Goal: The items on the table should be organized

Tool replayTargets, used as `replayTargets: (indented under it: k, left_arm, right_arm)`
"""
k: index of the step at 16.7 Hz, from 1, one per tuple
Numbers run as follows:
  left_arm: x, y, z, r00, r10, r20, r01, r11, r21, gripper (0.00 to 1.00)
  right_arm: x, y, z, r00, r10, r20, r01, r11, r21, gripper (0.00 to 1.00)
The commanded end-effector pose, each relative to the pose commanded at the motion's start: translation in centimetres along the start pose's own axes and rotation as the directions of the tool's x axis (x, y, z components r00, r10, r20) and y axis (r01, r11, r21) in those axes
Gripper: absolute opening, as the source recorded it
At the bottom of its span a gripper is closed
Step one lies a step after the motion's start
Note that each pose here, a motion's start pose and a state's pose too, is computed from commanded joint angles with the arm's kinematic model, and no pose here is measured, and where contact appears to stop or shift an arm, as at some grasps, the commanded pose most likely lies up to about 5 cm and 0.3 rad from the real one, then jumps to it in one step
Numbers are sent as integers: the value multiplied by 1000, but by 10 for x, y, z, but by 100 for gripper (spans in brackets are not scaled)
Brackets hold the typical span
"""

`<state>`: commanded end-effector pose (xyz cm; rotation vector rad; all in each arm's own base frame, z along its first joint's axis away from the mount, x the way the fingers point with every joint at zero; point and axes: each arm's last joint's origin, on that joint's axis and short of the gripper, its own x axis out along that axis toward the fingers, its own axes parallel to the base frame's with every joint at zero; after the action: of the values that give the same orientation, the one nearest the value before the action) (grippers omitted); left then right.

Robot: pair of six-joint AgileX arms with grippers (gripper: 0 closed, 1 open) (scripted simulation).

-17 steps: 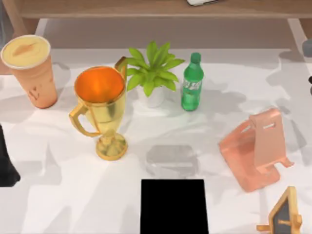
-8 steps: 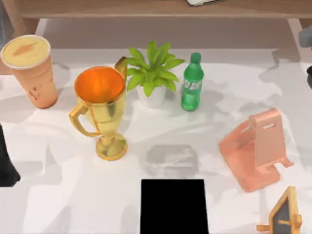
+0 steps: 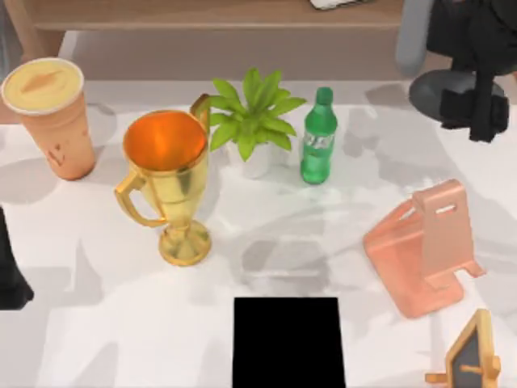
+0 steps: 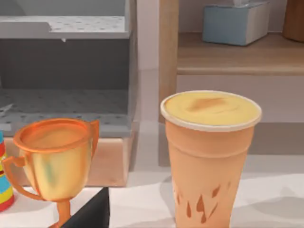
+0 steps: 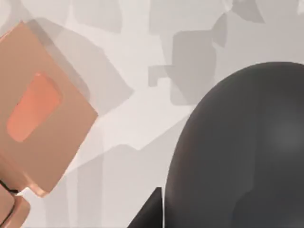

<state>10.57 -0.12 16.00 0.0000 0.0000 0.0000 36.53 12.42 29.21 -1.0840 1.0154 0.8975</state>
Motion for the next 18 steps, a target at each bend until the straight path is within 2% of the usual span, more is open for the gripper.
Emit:
replayTargets:
  k: [1,2,4,6,9,12,14,15,16,18]
  left_arm:
    - [0,0,0,1000,0,0,0,1000,0,100]
    - [0,0,0,1000,0,0,0,1000,0,100]
    - [0,0,0,1000,0,0,0,1000,0,100]
    - [0,0,0,1000,0,0,0,1000,0,100]
    - [0,0,0,1000,0,0,0,1000,0,100]
    - [0,0,0,1000,0,0,0,1000,0,100]
    - [0,0,0,1000,0,0,0,1000,0,100]
    - [0,0,0,1000,0,0,0,1000,0,100]
    - [0,0,0,1000,0,0,0,1000,0,100]
    - [0,0,0,1000,0,0,0,1000,0,100]
  right_arm:
    - [-4,10,16,1000,-8,23,11,992,-129,0]
    - [-6,22,32,999,-10,44,21,966,-258,0]
    - [-4,47,61,997,8,74,30,864,-503,0]
    - [9,77,86,996,53,79,19,704,-710,0]
    - [41,126,113,989,144,29,-31,395,-918,0]
    - [77,174,125,973,224,-56,-76,84,-994,0]
    - [96,198,127,960,258,-108,-92,-75,-993,0]
    - [104,207,127,954,269,-129,-96,-133,-986,0]
    - [109,214,127,950,276,-145,-99,-174,-980,0]
    - [113,219,126,946,282,-159,-101,-207,-973,0]
